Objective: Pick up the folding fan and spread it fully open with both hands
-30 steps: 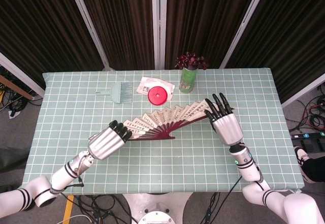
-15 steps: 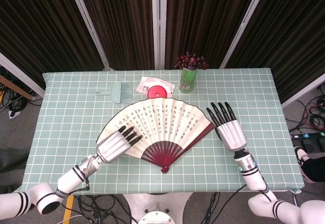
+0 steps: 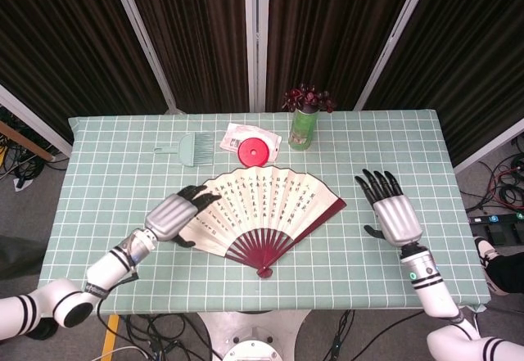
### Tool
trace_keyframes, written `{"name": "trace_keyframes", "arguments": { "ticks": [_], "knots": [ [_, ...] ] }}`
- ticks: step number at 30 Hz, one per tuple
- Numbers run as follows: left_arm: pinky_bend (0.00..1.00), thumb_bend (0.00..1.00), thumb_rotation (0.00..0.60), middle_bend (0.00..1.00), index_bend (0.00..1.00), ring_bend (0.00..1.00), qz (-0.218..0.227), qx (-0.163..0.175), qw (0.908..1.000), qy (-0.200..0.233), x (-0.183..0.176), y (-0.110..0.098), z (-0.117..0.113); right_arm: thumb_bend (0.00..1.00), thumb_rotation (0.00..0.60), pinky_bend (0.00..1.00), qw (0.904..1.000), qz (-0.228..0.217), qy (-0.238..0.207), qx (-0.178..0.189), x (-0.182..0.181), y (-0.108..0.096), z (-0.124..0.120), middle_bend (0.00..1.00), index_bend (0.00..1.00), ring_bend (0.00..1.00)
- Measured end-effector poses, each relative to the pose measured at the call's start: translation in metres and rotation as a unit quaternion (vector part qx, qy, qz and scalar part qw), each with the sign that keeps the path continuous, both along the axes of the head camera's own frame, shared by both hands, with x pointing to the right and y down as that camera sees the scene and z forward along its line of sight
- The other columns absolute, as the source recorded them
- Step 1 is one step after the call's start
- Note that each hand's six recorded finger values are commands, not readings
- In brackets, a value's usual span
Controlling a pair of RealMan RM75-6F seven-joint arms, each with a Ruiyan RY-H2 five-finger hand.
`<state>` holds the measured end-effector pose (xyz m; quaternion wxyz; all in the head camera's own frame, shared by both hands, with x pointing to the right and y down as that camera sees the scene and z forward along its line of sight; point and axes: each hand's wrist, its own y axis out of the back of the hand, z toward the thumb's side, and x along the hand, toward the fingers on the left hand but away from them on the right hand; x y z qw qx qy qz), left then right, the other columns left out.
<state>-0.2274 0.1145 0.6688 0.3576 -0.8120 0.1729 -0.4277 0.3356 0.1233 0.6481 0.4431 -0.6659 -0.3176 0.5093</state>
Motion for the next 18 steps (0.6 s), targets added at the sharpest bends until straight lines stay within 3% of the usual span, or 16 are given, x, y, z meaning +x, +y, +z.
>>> {"name": "trace_keyframes", "arguments": {
  "ticks": [3, 5, 9, 13, 18],
  "knots": [
    [0.11, 0.00, 0.600, 0.18, 0.14, 0.07, -0.058, 0.036, 0.9977, 0.000, -0.031, -0.013, -0.008, 0.29, 0.600, 0.00, 0.9995, 0.019, -0.025, -0.010, 0.015, 0.000, -0.010, 0.05, 0.00, 0.00],
    [0.13, 0.00, 0.600, 0.19, 0.18, 0.08, -0.101, 0.072, 0.9921, -0.014, -0.061, -0.020, -0.013, 0.31, 0.600, 0.00, 0.9985, 0.036, -0.040, -0.015, 0.030, 0.001, -0.020, 0.07, 0.00, 0.00],
    [0.14, 0.00, 0.600, 0.19, 0.20, 0.10, -0.178, 0.138, 0.9723, -0.065, -0.130, -0.013, -0.027, 0.31, 0.600, 0.00, 0.9966, 0.068, -0.047, 0.000, 0.066, 0.007, -0.046, 0.08, 0.00, 0.00],
    [0.14, 0.00, 0.600, 0.19, 0.21, 0.10, -0.234, 0.187, 0.9452, -0.130, -0.191, 0.018, -0.046, 0.31, 0.600, 0.00, 0.9933, 0.101, -0.052, 0.019, 0.090, 0.024, -0.066, 0.08, 0.01, 0.00],
    [0.14, 0.00, 0.600, 0.19, 0.21, 0.10, -0.273, 0.197, 0.9219, -0.192, -0.231, 0.072, -0.065, 0.31, 0.600, 0.00, 0.9869, 0.149, -0.059, 0.017, 0.119, 0.056, -0.086, 0.08, 0.01, 0.00]
  ]
}}
